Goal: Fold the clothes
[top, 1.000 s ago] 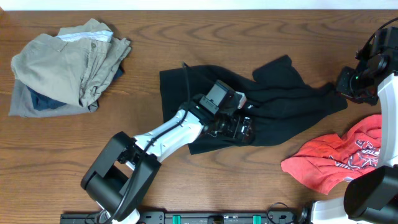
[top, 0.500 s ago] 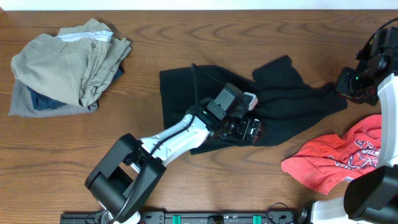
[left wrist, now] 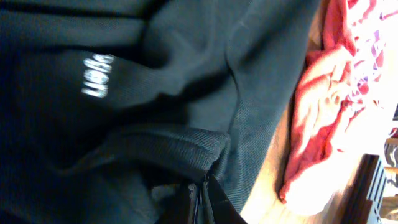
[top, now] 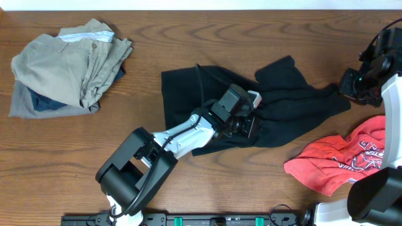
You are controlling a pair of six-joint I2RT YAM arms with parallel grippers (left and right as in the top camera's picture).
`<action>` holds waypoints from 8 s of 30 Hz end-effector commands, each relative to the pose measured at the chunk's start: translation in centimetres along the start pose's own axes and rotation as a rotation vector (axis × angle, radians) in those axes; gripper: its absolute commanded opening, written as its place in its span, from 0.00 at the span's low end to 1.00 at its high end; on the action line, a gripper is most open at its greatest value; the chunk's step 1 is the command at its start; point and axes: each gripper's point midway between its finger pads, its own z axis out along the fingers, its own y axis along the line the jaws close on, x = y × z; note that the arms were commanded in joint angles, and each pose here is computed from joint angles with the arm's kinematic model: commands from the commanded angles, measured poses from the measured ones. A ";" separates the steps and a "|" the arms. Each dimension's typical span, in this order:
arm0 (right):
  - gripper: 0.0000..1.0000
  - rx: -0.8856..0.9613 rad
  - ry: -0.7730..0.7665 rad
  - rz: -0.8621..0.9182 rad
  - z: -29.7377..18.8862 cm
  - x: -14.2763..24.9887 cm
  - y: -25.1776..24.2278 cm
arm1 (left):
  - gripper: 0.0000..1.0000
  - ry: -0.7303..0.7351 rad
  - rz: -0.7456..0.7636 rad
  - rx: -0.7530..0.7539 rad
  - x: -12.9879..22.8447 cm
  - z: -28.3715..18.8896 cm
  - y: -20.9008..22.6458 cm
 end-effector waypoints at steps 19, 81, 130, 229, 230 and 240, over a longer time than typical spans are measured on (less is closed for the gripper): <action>0.10 0.013 0.010 -0.016 0.2 0.2 -0.2 | 0.81 -0.023 -0.028 -0.066 -1.8 -4.4 0.0; 0.42 -0.587 0.197 -0.834 6.3 18.7 23.9 | 0.06 -0.899 -0.012 -0.519 -13.4 -39.0 6.1; 0.01 -0.151 -0.588 -0.564 -12.0 -5.6 17.9 | 0.06 -1.124 0.006 -0.699 -15.6 -44.5 6.5; 0.31 0.299 -0.129 -0.217 -4.2 -0.9 0.5 | 0.06 0.162 -0.124 -0.236 2.2 -4.7 9.0; 0.31 0.299 -0.128 -0.218 -4.2 -0.8 0.5 | 0.06 0.168 -0.119 -0.236 2.4 -4.6 9.0; 0.31 0.300 -0.125 -0.218 -4.1 -0.7 0.4 | 0.06 -0.076 -0.174 -0.751 -4.4 -18.5 19.3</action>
